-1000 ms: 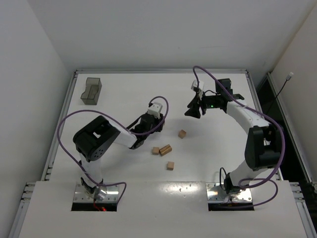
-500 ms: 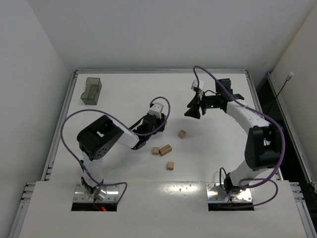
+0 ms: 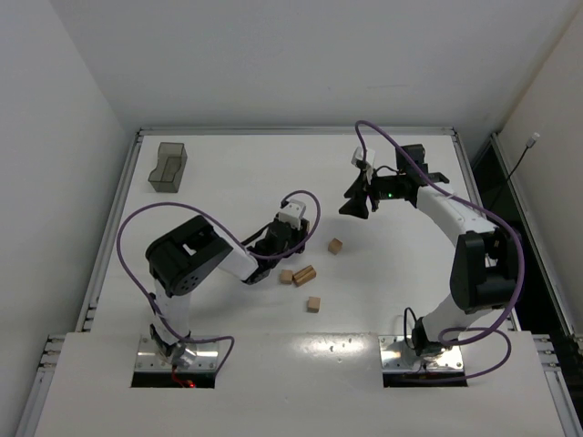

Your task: Build the wood block tower

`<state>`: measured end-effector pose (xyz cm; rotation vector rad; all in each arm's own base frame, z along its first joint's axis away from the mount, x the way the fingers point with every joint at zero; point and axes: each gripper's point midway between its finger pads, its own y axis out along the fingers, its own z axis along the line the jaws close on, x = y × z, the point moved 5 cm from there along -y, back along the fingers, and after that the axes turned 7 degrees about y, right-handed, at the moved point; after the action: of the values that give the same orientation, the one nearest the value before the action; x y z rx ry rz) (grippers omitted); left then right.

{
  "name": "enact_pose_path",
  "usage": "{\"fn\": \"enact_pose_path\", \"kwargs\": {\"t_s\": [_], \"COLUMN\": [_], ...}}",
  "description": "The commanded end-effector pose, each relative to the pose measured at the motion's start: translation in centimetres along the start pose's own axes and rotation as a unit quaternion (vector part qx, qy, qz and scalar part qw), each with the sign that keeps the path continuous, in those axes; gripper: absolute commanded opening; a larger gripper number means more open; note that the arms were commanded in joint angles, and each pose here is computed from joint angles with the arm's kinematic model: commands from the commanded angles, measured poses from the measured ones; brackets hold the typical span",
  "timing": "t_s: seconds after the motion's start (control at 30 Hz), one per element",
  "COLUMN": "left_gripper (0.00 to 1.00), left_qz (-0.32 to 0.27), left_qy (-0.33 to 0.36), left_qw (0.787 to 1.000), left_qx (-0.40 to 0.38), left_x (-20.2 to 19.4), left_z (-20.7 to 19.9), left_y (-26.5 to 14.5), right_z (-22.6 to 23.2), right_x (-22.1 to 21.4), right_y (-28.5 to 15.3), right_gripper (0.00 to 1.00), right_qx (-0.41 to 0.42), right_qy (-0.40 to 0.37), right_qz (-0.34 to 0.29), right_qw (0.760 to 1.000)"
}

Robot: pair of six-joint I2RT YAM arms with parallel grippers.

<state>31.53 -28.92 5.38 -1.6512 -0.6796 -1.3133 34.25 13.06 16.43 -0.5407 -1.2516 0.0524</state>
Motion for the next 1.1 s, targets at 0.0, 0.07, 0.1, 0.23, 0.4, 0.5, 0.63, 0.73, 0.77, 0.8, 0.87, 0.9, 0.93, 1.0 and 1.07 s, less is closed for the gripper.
{"fn": "enact_pose_path", "kwargs": {"t_s": [0.0, 0.07, 0.1, 0.23, 0.4, 0.5, 0.63, 0.73, 0.77, 0.8, 0.87, 0.9, 0.93, 1.0, 1.07], "left_gripper": [0.37, 0.40, 0.42, 0.52, 0.54, 0.56, 0.56, 0.56, 0.56, 0.56, 0.56, 0.56, 0.56, 0.56, 0.56], "left_qz": [0.051, 0.050, 0.055, 0.064, 0.059, 0.059, 0.054, 0.051, 0.044, 0.039, 0.033, 0.030, 0.023, 0.020, 0.020], "left_qy": [0.020, 0.022, 0.024, 0.018, 0.018, 0.020, 0.022, 0.022, 0.020, 0.026, 0.032, 0.037, 0.035, 0.051, 0.069], "left_qw": [0.999, 0.999, 0.998, 0.998, 0.998, 0.998, 0.998, 0.998, 0.999, 0.999, 0.999, 0.999, 0.999, 0.998, 0.997], "left_qx": [0.002, 0.004, 0.005, 0.009, 0.004, 0.004, 0.000, -0.005, -0.001, -0.007, -0.002, -0.003, 0.003, 0.016, 0.027], "left_x": [-3.3, -3.3, -3.5, -3.9, -3.6, -3.5, -3.1, -2.9, -2.4, -2.1, -1.7, -1.5, -0.7, 0.0, 0.6], "left_z": [-0.3, -0.5, -0.5, -0.7, -1.1, -1.3, -1.6, -1.6, -1.5, -1.7, -1.3, -1.2, -1.1, -0.5, 0.0], "left_y": [-1.1, -1.2, -1.2, -1.4, -1.6, -1.8, -2.9, -4.0, -4.1, -4.6, -5.1, -5.4, -5.7, -6.0, -6.5], "right_z": [0.0, 0.2, 0.2, 0.3, 0.3, 0.3, 0.3, 0.2, -0.1, -0.2, -0.9, -1.1, -1.4, -1.8, -2.0], "right_x": [1.1, 1.3, 1.3, 1.2, 0.9, 0.9, 1.0, 0.9, 0.9, 0.8, 0.2, -0.1, -0.3, -0.6, -1.0], "right_y": [-0.4, -0.5, -0.5, -0.5, -0.4, -0.4, -0.6, -0.6, -0.3, -0.3, -0.4, -0.5, -0.5, -0.4, -0.5], "right_gripper": [0.55, 0.56, 0.56, 0.56, 0.56, 0.56, 0.56, 0.57, 0.57, 0.57, 0.57, 0.56, 0.56, 0.55, 0.55], "right_qx": [0.006, 0.005, 0.005, 0.006, 0.007, 0.007, -0.001, -0.014, -0.019, -0.023, -0.050, -0.056, -0.076, -0.094, -0.110], "right_qy": [-0.020, -0.024, -0.024, -0.020, -0.020, -0.020, -0.024, -0.020, -0.012, -0.001, 0.030, 0.042, 0.042, 0.045, 0.041], "right_qz": [-0.018, -0.020, -0.020, -0.018, -0.016, -0.016, -0.014, 0.003, 0.012, 0.018, 0.037, 0.052, 0.070, 0.093, 0.111], "right_qw": [1.000, 1.000, 1.000, 1.000, 1.000, 1.000, 1.000, 1.000, 1.000, 1.000, 0.998, 0.996, 0.994, 0.990, 0.987]}}
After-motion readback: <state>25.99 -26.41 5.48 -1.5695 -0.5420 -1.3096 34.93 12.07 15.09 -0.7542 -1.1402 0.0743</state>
